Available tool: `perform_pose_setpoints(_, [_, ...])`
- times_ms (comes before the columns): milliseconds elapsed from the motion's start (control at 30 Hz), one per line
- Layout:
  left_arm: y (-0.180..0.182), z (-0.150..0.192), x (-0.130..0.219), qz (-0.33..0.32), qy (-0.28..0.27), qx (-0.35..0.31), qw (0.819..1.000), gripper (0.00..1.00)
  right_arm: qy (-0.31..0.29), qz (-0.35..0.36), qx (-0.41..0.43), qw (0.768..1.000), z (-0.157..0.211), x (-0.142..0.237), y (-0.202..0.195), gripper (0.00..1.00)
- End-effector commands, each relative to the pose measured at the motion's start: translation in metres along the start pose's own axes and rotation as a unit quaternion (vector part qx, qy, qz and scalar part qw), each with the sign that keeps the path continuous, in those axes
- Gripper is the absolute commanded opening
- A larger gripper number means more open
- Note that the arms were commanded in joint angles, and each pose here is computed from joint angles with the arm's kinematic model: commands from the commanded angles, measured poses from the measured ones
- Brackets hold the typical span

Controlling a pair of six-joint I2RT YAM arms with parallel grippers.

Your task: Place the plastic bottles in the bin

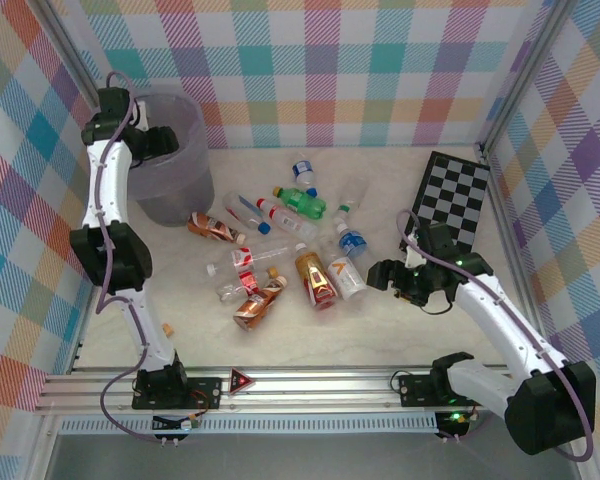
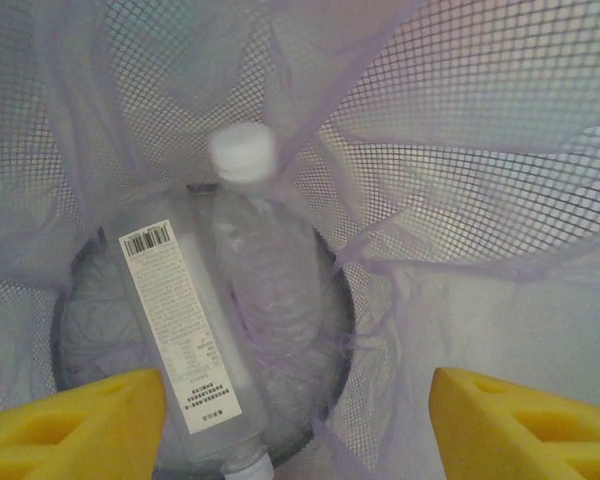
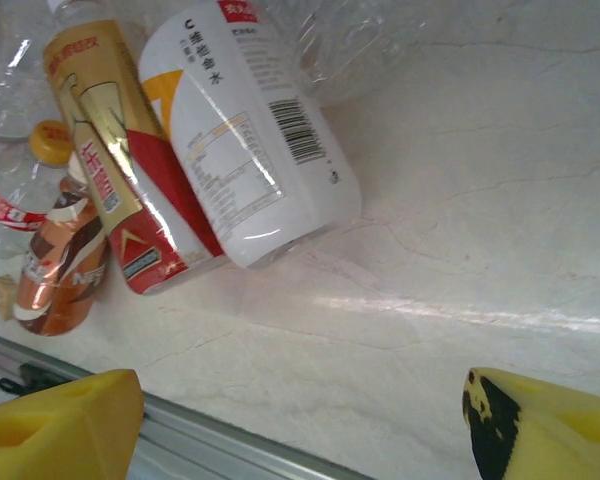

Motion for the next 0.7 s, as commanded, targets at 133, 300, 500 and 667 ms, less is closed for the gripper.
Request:
perform_pose_setpoints(133, [-0.027,-0.022,0.09,0.029,-0.08,-0.029,0.996,0.72,-0.03,0.043,0.05,0.997,-0.029,-0.001,-0.002,0.82])
perform_pose_setpoints(300, [-0.032,-0.021,0.131,0.023,-0.108,-0.031,0.993,0.74,-0.016,0.038,0.079,0.996,-0.041,-0.012,0.02,0.76])
perform_pose_setpoints(500, [-0.048,0.008,0.169,0.032,-0.101,-0.037,0.994,0.76,0.029,0.041,0.096,0.994,-0.032,-0.043,0.034,0.77])
perform_pose_setpoints(667, [-0.07,0.054,0.188,0.086,-0.082,-0.028,0.993,0.77,0.042,0.06,0.104,0.992,-0.035,-0.058,0.037,0.81])
Point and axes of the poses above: each hand's point on the last joint's axis, 136 mm out from that joint toward the fingers, its own x axis back along the fingers, its own y axis along the line the jaws close on, z = x × y, the point moved 5 cm from there along x, back along the fingers, and after that the axes turned 6 degrees about x, right-handed, at the moved point
